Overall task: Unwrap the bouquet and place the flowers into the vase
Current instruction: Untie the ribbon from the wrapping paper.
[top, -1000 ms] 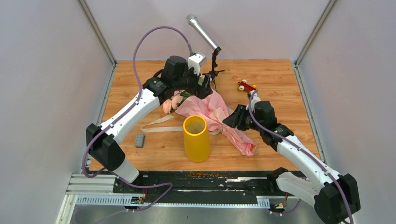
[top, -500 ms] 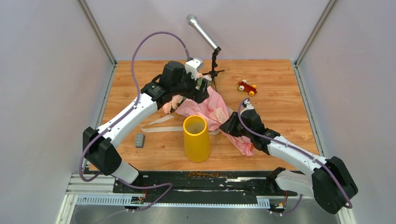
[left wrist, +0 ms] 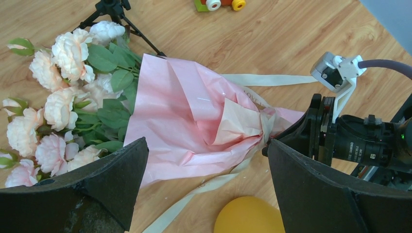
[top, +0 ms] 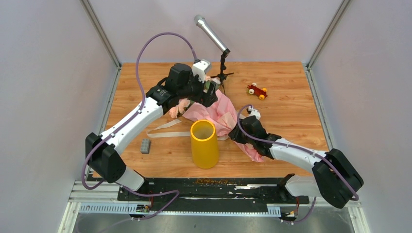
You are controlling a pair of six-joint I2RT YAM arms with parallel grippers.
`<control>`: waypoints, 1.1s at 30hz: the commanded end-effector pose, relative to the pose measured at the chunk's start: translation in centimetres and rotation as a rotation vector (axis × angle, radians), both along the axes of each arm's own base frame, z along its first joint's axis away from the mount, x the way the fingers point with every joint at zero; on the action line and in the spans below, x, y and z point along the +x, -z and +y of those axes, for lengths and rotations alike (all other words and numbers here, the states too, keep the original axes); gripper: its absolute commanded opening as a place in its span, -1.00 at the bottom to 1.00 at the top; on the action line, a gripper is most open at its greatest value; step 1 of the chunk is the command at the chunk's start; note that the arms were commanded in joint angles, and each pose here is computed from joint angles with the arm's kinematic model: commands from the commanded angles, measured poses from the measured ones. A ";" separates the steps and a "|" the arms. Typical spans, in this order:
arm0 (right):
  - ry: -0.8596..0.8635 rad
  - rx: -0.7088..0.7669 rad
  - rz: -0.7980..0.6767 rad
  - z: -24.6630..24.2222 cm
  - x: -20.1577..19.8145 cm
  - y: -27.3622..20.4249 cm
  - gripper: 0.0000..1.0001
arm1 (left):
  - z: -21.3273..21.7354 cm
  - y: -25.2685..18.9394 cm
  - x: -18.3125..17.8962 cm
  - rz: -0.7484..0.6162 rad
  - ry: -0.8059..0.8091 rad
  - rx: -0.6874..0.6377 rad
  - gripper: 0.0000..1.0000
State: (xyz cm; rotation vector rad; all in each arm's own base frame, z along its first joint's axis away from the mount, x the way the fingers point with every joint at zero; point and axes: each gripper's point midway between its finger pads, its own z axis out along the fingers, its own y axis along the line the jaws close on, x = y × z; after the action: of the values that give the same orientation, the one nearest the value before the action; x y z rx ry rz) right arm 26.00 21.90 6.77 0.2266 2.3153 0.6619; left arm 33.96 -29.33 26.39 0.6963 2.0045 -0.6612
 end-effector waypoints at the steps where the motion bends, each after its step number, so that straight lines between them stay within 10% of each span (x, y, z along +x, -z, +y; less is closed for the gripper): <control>1: 0.007 -0.003 -0.085 0.8 2.0 -1.5 -0.49 | 0.0 -2.5 -0.2 -0.059 0.003 -0.053 1.00; 19: 0.015 -0.022 -0.098 1.0 2.8 -1.6 -1.00 | -0.1 -2.0 0.0 -0.048 0.002 -0.047 1.00; 33: -0.011 0.055 -0.111 -0.3 -0.4 -4.1 -1.00 | -0.2 -2.1 -0.1 -0.045 0.004 -0.050 1.00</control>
State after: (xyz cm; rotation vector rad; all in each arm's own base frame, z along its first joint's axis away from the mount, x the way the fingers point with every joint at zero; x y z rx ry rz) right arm 26.62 21.82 11.31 0.1967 2.1746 0.7098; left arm 33.87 -29.37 26.23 0.6949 2.0093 -0.6673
